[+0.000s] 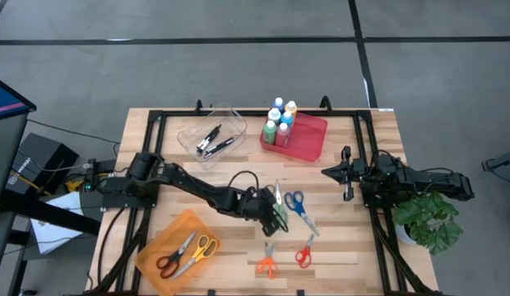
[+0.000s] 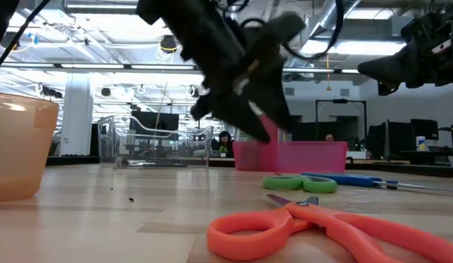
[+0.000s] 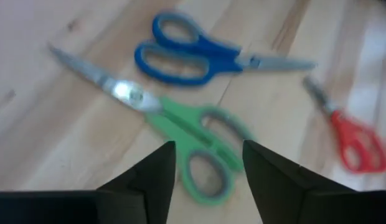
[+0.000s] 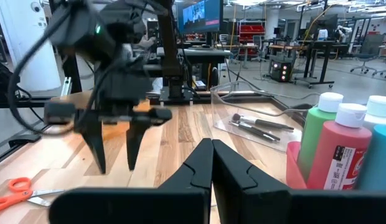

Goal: Pick & Place Paint Supplies
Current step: Put the black scissors into the orange bin

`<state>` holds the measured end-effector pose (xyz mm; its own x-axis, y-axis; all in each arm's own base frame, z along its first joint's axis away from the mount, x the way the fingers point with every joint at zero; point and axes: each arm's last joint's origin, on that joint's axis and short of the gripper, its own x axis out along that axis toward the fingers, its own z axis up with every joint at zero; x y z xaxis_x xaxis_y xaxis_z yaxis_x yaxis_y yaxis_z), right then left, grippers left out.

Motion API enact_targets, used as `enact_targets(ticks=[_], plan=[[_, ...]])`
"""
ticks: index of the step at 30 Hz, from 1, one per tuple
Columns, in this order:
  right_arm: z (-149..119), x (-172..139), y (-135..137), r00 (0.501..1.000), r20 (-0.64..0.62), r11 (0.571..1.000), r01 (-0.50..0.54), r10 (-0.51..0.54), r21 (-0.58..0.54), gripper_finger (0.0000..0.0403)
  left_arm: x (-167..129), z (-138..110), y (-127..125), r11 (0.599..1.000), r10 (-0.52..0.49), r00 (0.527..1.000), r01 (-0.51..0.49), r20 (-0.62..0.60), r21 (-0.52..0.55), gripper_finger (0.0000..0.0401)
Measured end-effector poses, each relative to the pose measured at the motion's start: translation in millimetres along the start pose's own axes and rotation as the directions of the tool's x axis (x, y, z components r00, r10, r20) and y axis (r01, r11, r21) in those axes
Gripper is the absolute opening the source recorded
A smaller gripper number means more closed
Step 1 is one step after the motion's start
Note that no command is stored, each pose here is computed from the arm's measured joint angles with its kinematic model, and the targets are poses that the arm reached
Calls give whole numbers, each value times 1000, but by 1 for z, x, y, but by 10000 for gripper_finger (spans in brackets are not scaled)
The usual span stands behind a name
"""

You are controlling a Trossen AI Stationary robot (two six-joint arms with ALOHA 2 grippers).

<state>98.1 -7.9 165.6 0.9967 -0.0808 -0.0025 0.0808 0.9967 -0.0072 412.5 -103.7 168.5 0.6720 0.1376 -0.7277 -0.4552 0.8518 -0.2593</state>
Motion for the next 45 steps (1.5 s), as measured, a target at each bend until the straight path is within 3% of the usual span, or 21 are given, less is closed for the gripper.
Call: enact_targets(ticks=[9, 15, 23, 32, 39, 45], plan=[[0, 0, 0, 1000, 0, 1000, 0, 0, 0, 0, 35, -34, 1, 998, 56, 996, -56, -70, 1, 182], [0, 0, 0, 1000, -1, 1000, 0, 0, 0, 0, 44, -42, 1, 995, 96, 994, -95, -53, 15, 169], [0, 0, 0, 1000, -1, 1000, 0, 0, 0, 0, 38, -52, 11, 979, 202, 964, -193, -170, 72, 121], [0, 0, 0, 1000, -1, 1000, 0, 0, 0, 0, 29, -57, 13, 973, 227, 941, -206, -252, 107, 15], [0, 0, 0, 1000, -1, 1000, 0, 0, 0, 0, 16, -64, 18, 955, 279, 889, -217, -362, 203, 20], [0, 0, 0, 1000, -1, 1000, 0, 0, 0, 0, 14, -63, 19, 960, 262, 876, -194, -406, 200, 10]])
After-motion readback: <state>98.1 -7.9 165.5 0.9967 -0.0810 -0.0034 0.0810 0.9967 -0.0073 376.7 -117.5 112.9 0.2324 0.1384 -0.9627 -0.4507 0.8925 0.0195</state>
